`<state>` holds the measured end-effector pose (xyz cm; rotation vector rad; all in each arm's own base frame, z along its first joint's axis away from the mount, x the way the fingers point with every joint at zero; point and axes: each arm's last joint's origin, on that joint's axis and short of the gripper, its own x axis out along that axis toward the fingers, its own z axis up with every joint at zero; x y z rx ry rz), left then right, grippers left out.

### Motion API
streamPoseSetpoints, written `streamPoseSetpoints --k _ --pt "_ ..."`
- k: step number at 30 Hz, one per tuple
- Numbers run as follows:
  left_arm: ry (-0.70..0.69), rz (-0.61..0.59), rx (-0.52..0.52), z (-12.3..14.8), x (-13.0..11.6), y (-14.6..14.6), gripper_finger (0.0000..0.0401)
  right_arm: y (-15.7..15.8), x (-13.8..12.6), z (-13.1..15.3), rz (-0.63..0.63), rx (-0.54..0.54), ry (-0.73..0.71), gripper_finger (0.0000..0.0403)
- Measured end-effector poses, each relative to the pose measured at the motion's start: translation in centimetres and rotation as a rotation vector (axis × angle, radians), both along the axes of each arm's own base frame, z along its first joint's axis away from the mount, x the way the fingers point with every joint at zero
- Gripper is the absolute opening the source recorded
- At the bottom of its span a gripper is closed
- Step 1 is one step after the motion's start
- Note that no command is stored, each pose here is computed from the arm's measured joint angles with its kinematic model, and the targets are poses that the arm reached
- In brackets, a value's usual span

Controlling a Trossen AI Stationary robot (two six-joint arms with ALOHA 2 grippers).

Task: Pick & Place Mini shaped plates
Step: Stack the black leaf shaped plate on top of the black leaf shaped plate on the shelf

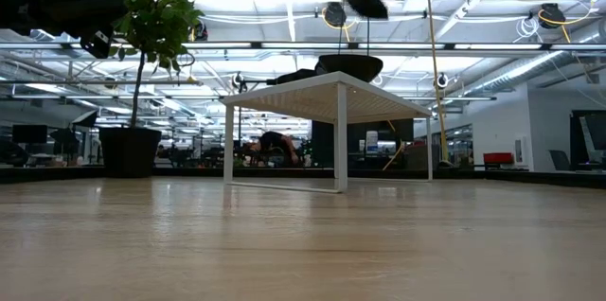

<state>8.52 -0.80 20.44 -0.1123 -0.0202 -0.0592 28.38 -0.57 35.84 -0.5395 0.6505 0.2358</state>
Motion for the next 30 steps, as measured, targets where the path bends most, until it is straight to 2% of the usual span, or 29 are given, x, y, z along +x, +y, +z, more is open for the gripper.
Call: streamPoseSetpoints --k 3,11,20,30 --pt "0.000 0.000 0.000 0.0 0.0 0.0 0.0056 -0.8 1.0 -1.6 -0.002 -0.012 0.078 0.0000" --pt "0.000 0.000 0.000 0.0 0.0 0.0 0.0056 -2.6 3.4 -3.6 -0.048 -0.084 0.098 0.0000" --pt "0.001 0.000 0.000 0.0 0.0 0.0 0.0056 -3.4 3.4 -3.8 -0.148 -0.144 0.111 0.0003" --pt "0.000 0.000 0.000 0.0 0.0 0.0 0.0056 -3.4 3.4 -3.7 -0.193 -0.126 0.107 0.0051"
